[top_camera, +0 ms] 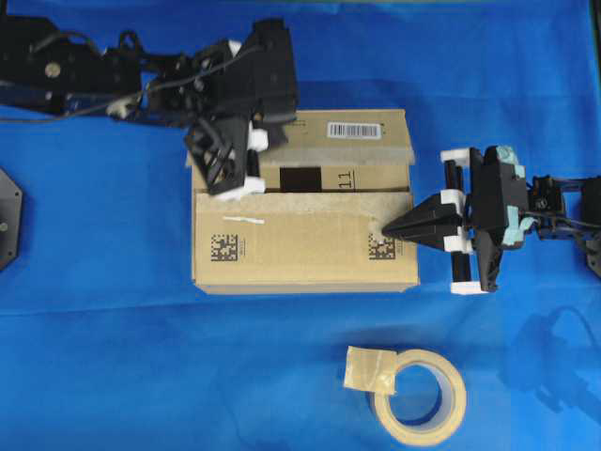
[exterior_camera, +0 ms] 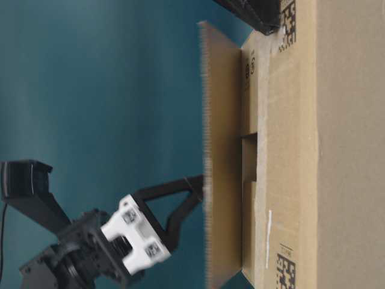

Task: Close the cardboard box.
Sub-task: 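Fold the far flap down over the box with the left gripper, then press both top flaps flat along the seam with both grippers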

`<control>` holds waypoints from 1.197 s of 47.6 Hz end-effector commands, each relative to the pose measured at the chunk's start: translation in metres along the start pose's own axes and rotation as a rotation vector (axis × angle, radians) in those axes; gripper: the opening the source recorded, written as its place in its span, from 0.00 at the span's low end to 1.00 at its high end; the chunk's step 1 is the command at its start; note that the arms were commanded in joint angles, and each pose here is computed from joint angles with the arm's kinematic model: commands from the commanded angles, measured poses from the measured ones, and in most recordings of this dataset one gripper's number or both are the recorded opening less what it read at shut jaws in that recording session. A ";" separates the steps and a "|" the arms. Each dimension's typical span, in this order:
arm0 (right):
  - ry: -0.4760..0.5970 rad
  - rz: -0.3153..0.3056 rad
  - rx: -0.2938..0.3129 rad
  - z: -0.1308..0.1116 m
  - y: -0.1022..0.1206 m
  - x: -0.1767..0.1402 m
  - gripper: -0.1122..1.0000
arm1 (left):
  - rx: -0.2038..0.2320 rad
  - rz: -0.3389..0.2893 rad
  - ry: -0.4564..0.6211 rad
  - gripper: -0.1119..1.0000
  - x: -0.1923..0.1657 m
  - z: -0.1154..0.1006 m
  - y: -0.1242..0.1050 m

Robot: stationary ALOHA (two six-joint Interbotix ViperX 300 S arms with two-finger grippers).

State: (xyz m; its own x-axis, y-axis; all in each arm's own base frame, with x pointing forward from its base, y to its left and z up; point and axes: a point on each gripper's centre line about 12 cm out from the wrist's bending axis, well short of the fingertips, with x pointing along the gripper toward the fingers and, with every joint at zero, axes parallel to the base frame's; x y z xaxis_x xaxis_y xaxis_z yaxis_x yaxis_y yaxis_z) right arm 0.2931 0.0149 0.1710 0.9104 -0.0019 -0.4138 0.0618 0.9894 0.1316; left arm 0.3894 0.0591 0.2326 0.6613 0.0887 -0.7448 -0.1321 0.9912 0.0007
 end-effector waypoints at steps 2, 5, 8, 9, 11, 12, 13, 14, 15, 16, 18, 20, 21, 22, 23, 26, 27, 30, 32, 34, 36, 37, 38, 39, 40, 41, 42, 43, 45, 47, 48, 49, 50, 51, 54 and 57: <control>-0.028 -0.005 0.006 0.008 -0.001 0.001 0.10 | -0.002 -0.019 -0.049 0.10 -0.007 -0.001 -0.011; -0.028 -0.005 0.006 0.008 -0.001 0.001 0.10 | -0.014 -0.024 -0.062 0.10 -0.002 -0.009 -0.015; -0.030 -0.004 0.006 0.009 -0.001 0.001 0.10 | -0.023 -0.029 -0.082 0.10 0.001 -0.017 -0.017; -0.028 -0.004 0.006 0.009 -0.001 0.001 0.10 | -0.026 -0.031 -0.088 0.10 0.003 -0.019 -0.018; -0.030 -0.006 0.007 0.009 -0.001 0.001 0.10 | -0.034 -0.032 -0.105 0.10 0.005 -0.023 -0.019; -0.030 -0.007 0.007 0.009 -0.002 0.001 0.10 | -0.039 -0.032 -0.111 0.10 0.006 -0.026 -0.019; -0.030 -0.009 0.008 0.009 -0.002 0.001 0.10 | -0.041 -0.033 -0.118 0.10 0.007 -0.028 -0.019; -0.031 -0.010 0.009 0.009 -0.003 0.001 0.10 | -0.046 -0.033 -0.128 0.10 0.007 -0.029 -0.019; -0.031 -0.010 0.009 0.009 -0.003 0.001 0.10 | -0.051 -0.034 -0.138 0.10 0.009 -0.032 -0.020; -0.031 -0.011 0.009 0.009 -0.003 0.001 0.10 | -0.055 -0.035 -0.144 0.10 0.009 -0.034 -0.020; -0.031 -0.014 0.010 0.010 -0.004 0.001 0.10 | -0.062 -0.036 -0.156 0.10 0.011 -0.037 -0.020; -0.033 -0.014 0.010 0.010 -0.004 0.001 0.10 | -0.069 -0.039 -0.171 0.10 0.011 -0.039 -0.021; -0.033 -0.016 0.011 0.010 -0.005 0.001 0.10 | -0.073 -0.041 -0.174 0.10 0.011 -0.041 -0.022; -0.033 -0.016 0.011 0.010 -0.005 0.001 0.10 | -0.075 -0.042 -0.180 0.10 0.011 -0.042 -0.022; -0.033 -0.016 0.011 0.010 -0.005 0.001 0.10 | -0.078 -0.043 -0.186 0.10 0.011 -0.042 -0.022; -0.035 -0.020 0.013 0.010 -0.006 0.001 0.10 | -0.079 -0.045 -0.200 0.10 0.010 -0.044 -0.023; -0.037 -0.023 0.014 0.011 -0.007 0.001 0.10 | -0.079 -0.047 -0.203 0.10 0.010 -0.045 -0.024; -0.040 -0.031 0.018 0.011 -0.010 0.001 0.10 | -0.079 -0.047 -0.212 0.10 0.008 -0.045 -0.024; -0.042 -0.038 0.021 0.012 -0.012 0.001 0.10 | -0.079 -0.047 -0.212 0.10 0.008 -0.047 -0.024; -0.047 -0.047 0.026 0.012 -0.015 0.001 0.10 | -0.079 -0.047 -0.214 0.10 0.008 -0.047 -0.024; -0.047 -0.052 0.027 0.013 -0.016 0.001 0.10 | -0.079 -0.047 -0.214 0.10 0.008 -0.048 -0.024; -0.048 -0.058 0.029 0.013 -0.018 0.001 0.10 | -0.078 -0.048 -0.215 0.10 0.007 -0.048 -0.024; -0.049 -0.061 0.032 0.013 -0.019 0.001 0.10 | -0.078 -0.048 -0.217 0.10 0.007 -0.048 -0.024; -0.051 -0.067 0.033 0.014 -0.021 0.001 0.10 | -0.078 -0.048 -0.217 0.10 0.007 -0.048 -0.024; -0.052 -0.071 0.035 0.014 -0.023 0.001 0.10 | -0.078 -0.048 -0.217 0.10 0.008 -0.048 -0.024; -0.052 -0.076 0.037 0.014 -0.024 0.001 0.10 | -0.077 -0.049 -0.217 0.10 0.008 -0.048 -0.025; -0.053 -0.080 0.040 0.015 -0.025 0.001 0.10 | -0.077 -0.049 -0.218 0.10 0.007 -0.048 -0.025; -0.053 -0.082 0.040 0.015 -0.026 0.001 0.10 | -0.076 -0.050 -0.218 0.10 0.008 -0.048 -0.025; -0.053 -0.090 0.045 0.015 -0.029 0.001 0.10 | -0.074 -0.050 -0.220 0.10 0.008 -0.048 -0.025; -0.051 -0.094 0.046 0.014 -0.030 0.001 0.10 | -0.073 -0.051 -0.221 0.10 0.007 -0.048 -0.026; -0.051 -0.097 0.048 0.014 -0.031 0.001 0.10 | -0.072 -0.053 -0.223 0.10 0.007 -0.048 -0.026; -0.051 -0.097 0.048 0.014 -0.031 0.001 0.10 | -0.071 -0.054 -0.223 0.10 0.007 -0.048 -0.027; -0.051 -0.098 0.048 0.014 -0.031 0.001 0.10 | -0.070 -0.055 -0.223 0.10 0.007 -0.048 -0.027; -0.050 -0.100 0.049 0.014 -0.032 0.001 0.10 | -0.072 -0.055 -0.224 0.10 0.007 -0.048 -0.027; -0.049 -0.102 0.049 0.013 -0.032 0.000 0.10 | -0.069 -0.056 -0.226 0.10 0.007 -0.049 -0.028; -0.045 -0.102 0.049 0.012 -0.033 0.001 0.10 | -0.067 -0.059 -0.232 0.10 0.007 -0.048 -0.029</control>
State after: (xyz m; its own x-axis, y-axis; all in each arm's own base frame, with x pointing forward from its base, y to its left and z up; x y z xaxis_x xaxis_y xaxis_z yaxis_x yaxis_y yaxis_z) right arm 0.2935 -0.0159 0.1720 0.9087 -0.0985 -0.4055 0.1647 0.9775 0.1315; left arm 0.3615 0.0300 0.1849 0.7978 0.0657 -0.5994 -0.1459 0.9855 -0.0861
